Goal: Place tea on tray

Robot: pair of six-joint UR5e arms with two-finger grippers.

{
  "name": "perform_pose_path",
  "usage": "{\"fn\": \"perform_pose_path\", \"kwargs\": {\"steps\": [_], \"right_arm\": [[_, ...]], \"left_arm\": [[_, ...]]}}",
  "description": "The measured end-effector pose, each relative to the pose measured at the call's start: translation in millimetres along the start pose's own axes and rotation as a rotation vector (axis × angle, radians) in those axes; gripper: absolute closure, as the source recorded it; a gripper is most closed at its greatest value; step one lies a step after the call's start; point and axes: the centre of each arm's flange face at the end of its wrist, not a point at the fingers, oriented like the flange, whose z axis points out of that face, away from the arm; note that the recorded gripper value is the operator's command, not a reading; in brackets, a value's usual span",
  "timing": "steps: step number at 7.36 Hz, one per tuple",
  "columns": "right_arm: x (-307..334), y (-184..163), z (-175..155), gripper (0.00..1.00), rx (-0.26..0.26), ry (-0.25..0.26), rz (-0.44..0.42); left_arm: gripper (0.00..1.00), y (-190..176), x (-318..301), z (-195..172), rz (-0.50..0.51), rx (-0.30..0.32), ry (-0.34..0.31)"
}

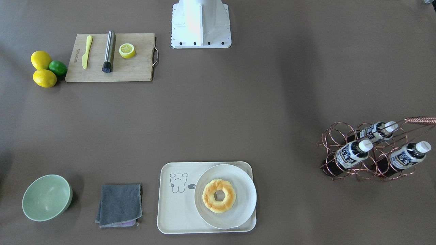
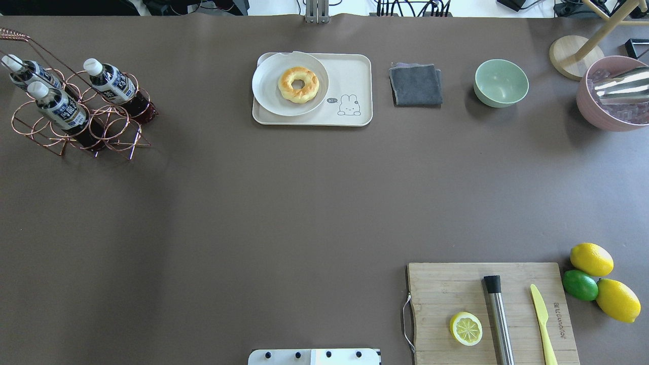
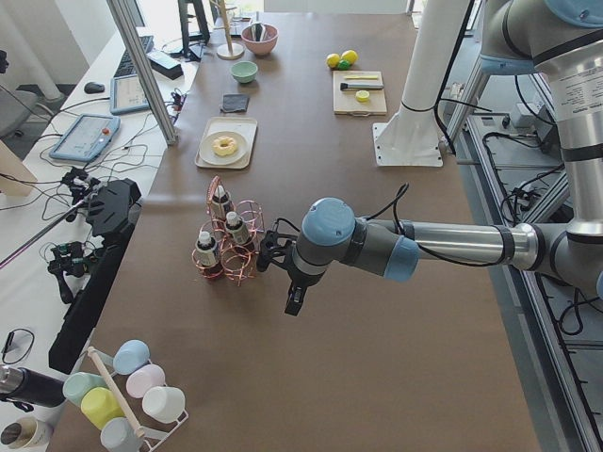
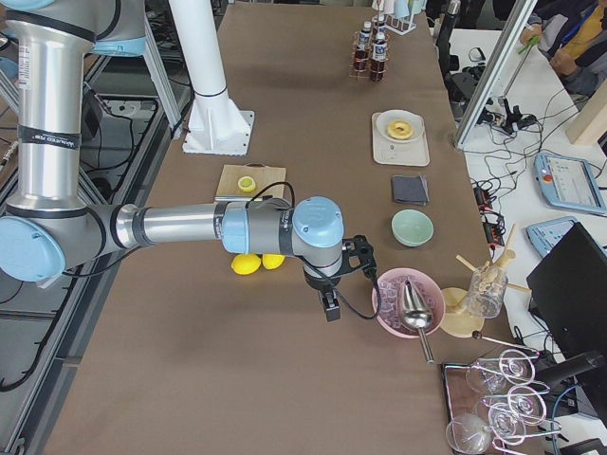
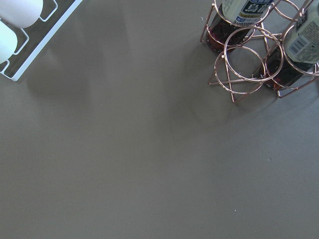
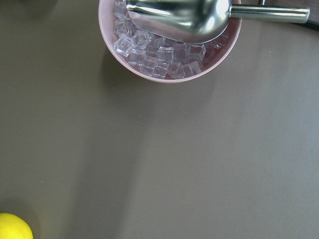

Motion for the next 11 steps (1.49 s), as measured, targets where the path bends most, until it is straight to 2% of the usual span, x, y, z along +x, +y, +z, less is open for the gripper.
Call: {"fn": "perform_pose_path", "kwargs": {"steps": [11], "right_arm": [[0.1, 11.5, 4.4, 0.00, -0.009, -0.008, 0.001]], "left_arm": [[0.04, 13.0, 0.7, -3.8, -0.035, 0.001, -0.010]]}}
